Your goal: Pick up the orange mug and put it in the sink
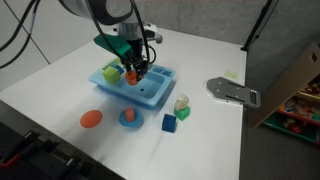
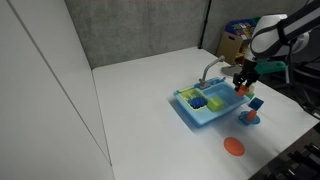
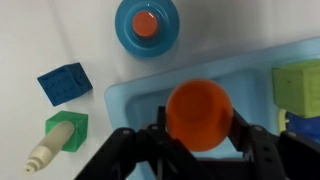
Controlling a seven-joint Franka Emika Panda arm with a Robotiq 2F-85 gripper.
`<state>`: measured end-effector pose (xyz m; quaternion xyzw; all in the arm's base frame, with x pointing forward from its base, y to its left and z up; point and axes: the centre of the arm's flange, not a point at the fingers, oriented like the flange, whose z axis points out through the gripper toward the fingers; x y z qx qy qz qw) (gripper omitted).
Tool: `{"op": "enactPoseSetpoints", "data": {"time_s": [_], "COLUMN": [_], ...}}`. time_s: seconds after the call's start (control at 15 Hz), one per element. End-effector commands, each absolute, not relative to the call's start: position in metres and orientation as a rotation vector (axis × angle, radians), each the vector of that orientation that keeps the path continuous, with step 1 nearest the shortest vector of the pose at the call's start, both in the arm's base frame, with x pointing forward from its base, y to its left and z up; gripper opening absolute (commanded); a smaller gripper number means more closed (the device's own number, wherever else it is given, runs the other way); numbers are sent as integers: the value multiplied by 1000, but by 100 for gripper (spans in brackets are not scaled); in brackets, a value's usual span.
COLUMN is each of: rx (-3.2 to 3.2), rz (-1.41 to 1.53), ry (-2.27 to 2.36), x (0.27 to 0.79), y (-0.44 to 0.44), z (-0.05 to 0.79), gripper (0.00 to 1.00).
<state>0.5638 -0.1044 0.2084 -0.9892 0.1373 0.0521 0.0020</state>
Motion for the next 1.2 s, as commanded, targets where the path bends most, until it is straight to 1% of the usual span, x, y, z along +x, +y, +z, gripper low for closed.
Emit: {"op": "enactPoseSetpoints", "data": {"time_s": [0.0,0.53,1.13], "rx": [-3110,-3140,-3161], "rz": [178,165,207], "ry": [419,344,286], "x": [605,650,659], "y": [-90,-89,-91], "z": [201,157,109], "gripper": [34,34,34]}}
